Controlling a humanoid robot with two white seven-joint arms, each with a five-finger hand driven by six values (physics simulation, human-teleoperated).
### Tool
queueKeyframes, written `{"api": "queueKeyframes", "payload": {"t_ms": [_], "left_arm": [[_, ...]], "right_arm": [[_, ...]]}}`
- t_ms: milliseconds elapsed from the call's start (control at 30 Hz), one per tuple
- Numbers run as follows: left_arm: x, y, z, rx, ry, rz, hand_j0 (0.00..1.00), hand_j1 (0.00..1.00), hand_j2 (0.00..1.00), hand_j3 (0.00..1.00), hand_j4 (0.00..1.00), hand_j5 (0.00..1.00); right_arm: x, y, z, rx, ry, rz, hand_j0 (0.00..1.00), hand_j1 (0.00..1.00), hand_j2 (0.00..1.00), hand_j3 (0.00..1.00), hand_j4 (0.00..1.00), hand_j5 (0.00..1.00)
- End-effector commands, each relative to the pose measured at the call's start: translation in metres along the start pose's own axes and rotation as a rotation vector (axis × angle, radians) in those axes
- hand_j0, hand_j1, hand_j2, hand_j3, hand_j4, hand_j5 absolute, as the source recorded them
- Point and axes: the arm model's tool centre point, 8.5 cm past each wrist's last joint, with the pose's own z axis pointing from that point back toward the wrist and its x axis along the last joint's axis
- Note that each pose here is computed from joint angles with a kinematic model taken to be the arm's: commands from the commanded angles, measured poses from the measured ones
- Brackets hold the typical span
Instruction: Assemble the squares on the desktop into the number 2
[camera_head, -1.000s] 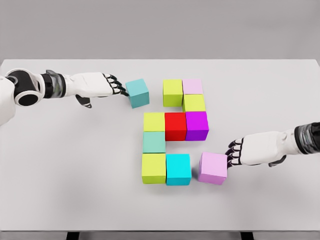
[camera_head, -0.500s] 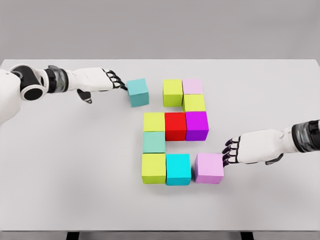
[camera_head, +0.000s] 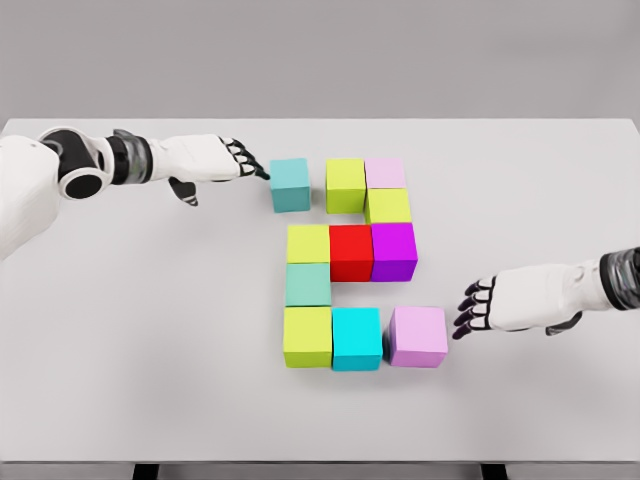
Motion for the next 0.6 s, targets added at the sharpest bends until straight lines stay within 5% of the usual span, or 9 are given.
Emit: {"api": "queueKeyframes", "payload": {"t_ms": [0, 567], "left_arm": [[0.0, 0.001, -0.001, 0.006, -0.001, 0.005, 1.0, 1.0, 1.0, 1.0, 1.0, 1.0], [0.006, 0.007, -0.008, 0.012, -0.016, 0.001, 1.0, 1.0, 1.0, 1.0, 1.0, 1.0]], "right_arm": [[0.001, -0.001, -0.001, -0.009, -0.006, -0.009, 1.0, 1.0, 1.0, 1.0, 1.0, 1.0], [0.005, -0.013, -0.014, -0.038, -0.045, 0.001, 1.0, 1.0, 1.0, 1.0, 1.0, 1.0]]}}
